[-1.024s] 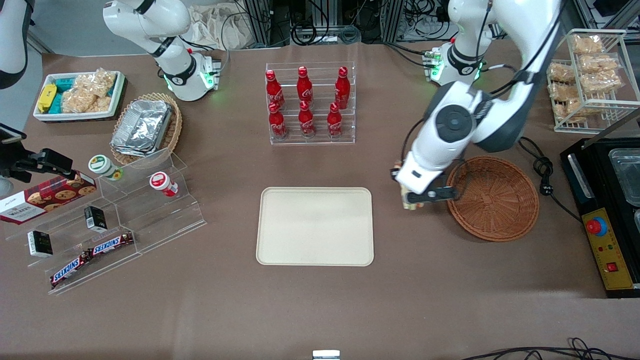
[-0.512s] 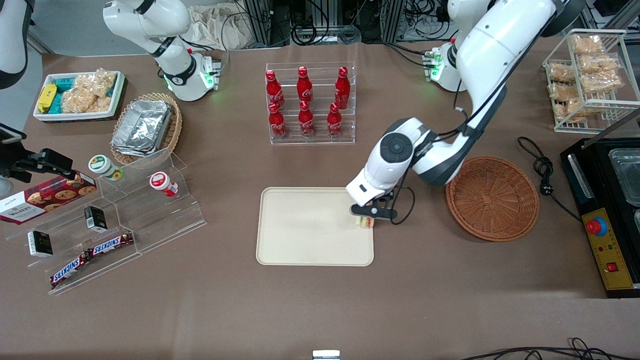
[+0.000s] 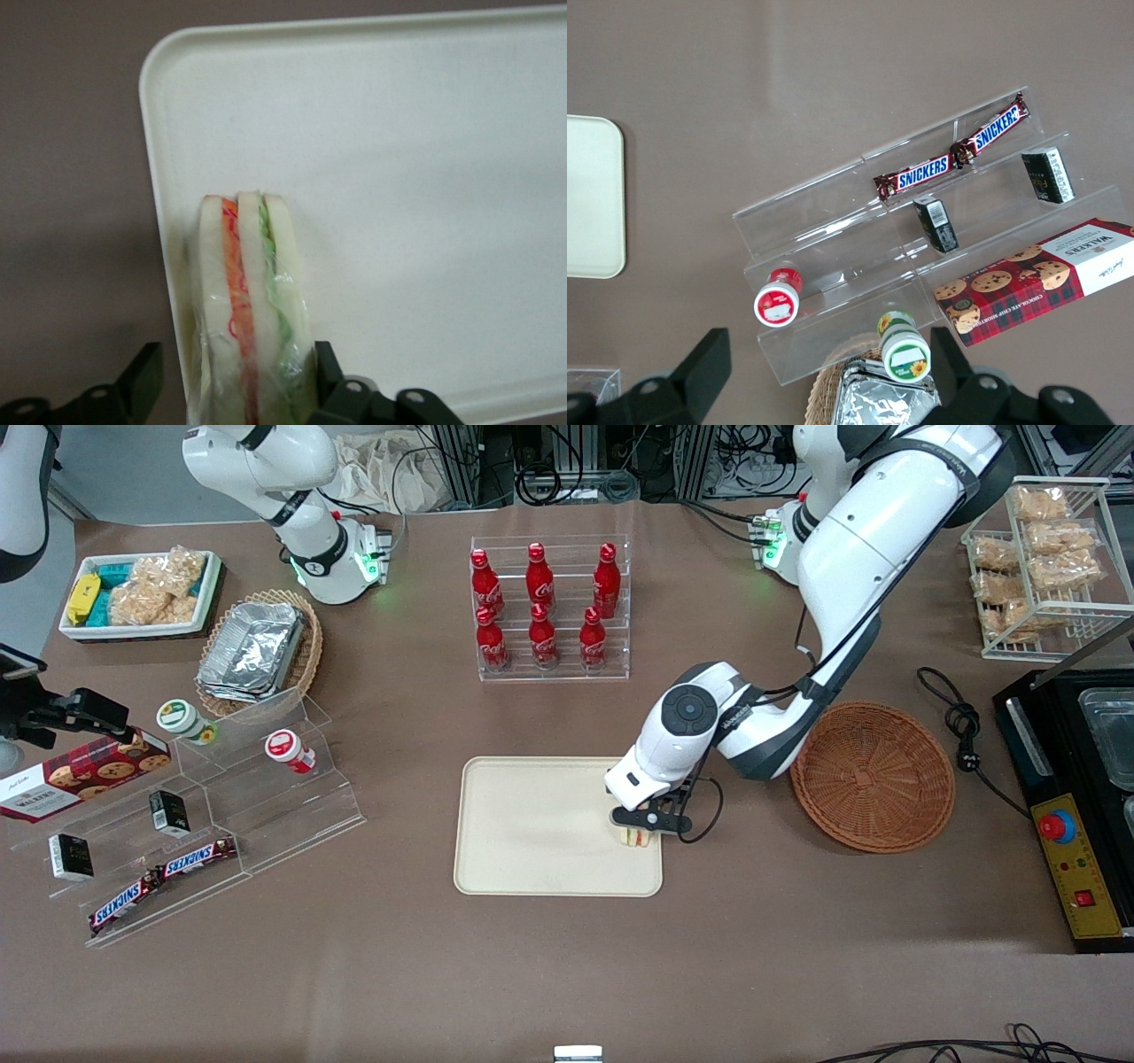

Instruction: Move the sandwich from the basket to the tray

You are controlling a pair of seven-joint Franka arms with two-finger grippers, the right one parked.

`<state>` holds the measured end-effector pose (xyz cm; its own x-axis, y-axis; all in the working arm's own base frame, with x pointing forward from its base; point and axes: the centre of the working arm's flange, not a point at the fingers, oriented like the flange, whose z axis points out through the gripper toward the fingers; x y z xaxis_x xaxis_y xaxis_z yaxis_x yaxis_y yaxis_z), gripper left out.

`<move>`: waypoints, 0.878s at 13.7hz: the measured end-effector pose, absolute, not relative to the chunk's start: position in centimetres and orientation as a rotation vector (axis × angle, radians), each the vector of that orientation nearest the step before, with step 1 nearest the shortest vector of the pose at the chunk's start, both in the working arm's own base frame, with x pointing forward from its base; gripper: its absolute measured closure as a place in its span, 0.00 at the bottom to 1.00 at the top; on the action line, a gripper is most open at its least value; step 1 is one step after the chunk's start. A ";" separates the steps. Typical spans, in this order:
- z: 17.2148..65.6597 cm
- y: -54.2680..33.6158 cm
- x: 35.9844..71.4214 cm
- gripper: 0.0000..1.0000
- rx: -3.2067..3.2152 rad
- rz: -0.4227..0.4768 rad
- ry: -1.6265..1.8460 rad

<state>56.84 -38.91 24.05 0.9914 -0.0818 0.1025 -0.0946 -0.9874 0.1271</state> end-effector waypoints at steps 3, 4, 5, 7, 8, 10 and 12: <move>30.0 -36.3 59.9 0.01 2.984 0.278 0.072; 32.9 -34.5 60.7 0.01 3.001 0.301 0.134; 36.0 -32.6 61.1 0.01 3.027 0.301 0.188; 41.3 -29.4 60.6 0.01 3.068 0.220 0.209; 43.7 -28.1 59.8 0.01 3.082 0.155 0.177; 48.5 -25.3 58.2 0.01 3.121 0.048 0.126; 53.2 -21.4 57.0 0.01 3.170 -0.059 0.124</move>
<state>57.05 -21.43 53.16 0.9963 0.0787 -0.0357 0.0776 -0.9964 -0.0331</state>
